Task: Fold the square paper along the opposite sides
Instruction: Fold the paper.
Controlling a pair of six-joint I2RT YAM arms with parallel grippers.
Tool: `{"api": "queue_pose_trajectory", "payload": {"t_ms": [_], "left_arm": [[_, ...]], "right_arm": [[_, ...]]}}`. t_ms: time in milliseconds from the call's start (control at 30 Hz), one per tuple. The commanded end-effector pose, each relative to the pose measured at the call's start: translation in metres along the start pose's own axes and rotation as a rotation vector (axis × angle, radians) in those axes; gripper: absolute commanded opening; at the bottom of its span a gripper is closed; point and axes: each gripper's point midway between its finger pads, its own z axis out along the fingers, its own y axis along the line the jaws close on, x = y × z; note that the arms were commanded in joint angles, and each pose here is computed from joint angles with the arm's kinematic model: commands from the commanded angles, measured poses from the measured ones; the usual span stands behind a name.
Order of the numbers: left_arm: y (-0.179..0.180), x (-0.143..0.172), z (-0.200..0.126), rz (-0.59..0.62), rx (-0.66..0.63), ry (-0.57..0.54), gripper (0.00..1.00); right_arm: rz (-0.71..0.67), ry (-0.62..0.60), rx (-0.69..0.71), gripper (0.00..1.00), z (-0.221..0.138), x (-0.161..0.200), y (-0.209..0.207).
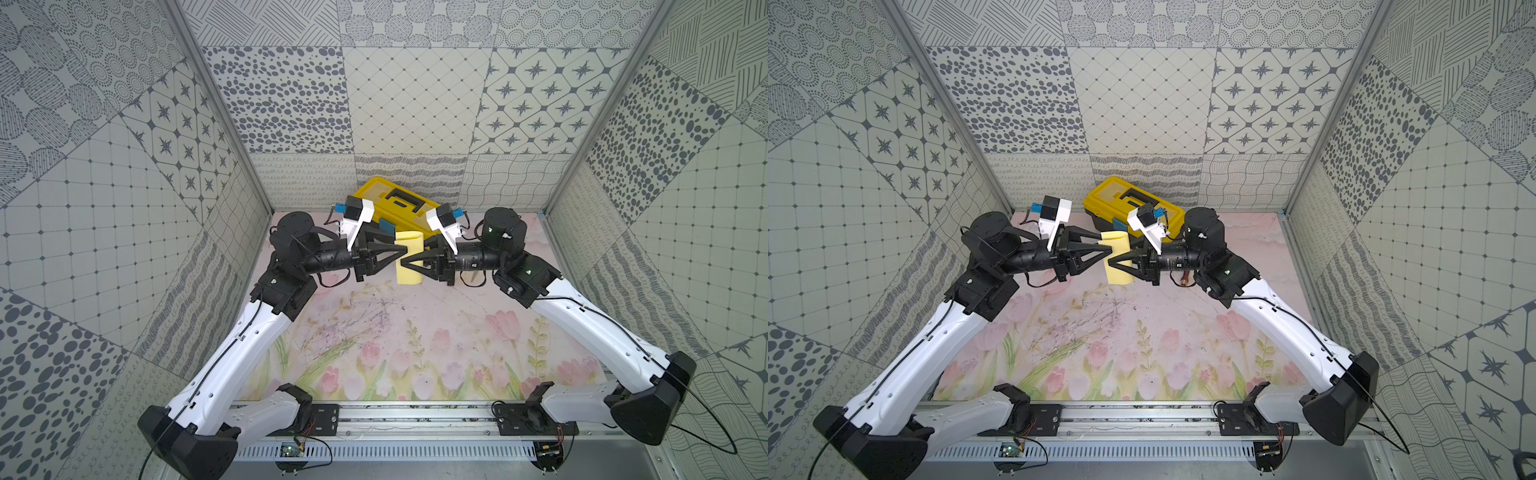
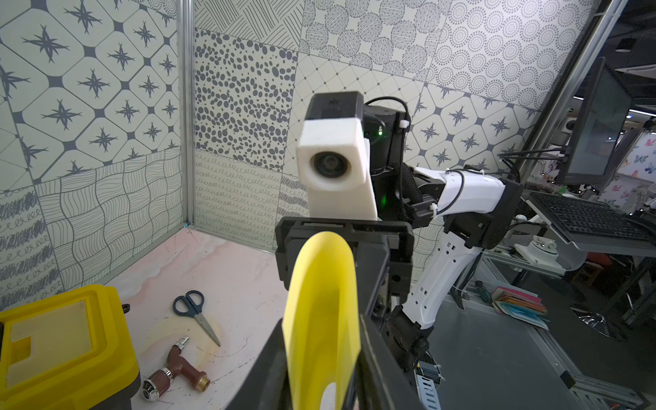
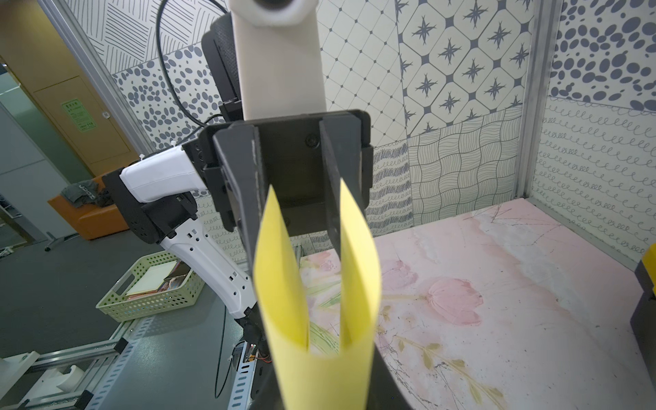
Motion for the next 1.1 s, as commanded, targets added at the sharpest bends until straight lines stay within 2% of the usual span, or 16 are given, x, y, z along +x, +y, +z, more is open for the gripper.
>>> {"api": "queue_pose_trajectory", "payload": {"t_ms": [0, 167, 300, 367, 500, 533, 700, 833, 1067], "left_arm": [[-0.0004, -0.0091, 0.0004, 0.055, 0.007, -0.029, 0.27], [0.0007, -0.0077, 0.0013, 0.051, 0.009, -0.026, 0.14], [-0.0009, -0.0073, 0.0005, 0.055, 0.012, -0.026, 0.13], [-0.0014, -0.0063, 0.0002, 0.056, 0.013, -0.025, 0.17], [-0.0039, -0.0041, -0.0002, 0.059, 0.025, -0.017, 0.33], [-0.0042, -0.0034, -0.0003, 0.058, 0.027, -0.015, 0.34], [-0.0038, -0.0017, 0.0003, 0.059, 0.032, -0.012, 0.13], [-0.0045, -0.0020, 0.0001, 0.062, 0.034, -0.012, 0.00], [-0.0060, -0.0023, -0.0025, 0.073, 0.020, -0.019, 0.00]], "right_arm": [[-0.046, -0.028, -0.019, 0.25, -0.0004, -0.0146, 0.0076], [-0.049, -0.028, -0.020, 0.25, -0.0004, -0.0147, 0.0085], [-0.049, -0.027, -0.020, 0.25, -0.0002, -0.0149, 0.0088], [-0.051, -0.029, -0.019, 0.25, -0.0005, -0.0159, 0.0092], [-0.051, -0.028, -0.019, 0.26, -0.0003, -0.0171, 0.0095], [-0.051, -0.028, -0.020, 0.26, 0.0000, -0.0172, 0.0097], [-0.046, -0.021, -0.020, 0.26, 0.0022, -0.0161, 0.0091], [-0.048, -0.019, -0.022, 0.29, 0.0027, -0.0167, 0.0105], [-0.063, -0.030, 0.024, 0.40, -0.0017, -0.0212, 0.0088]]}}
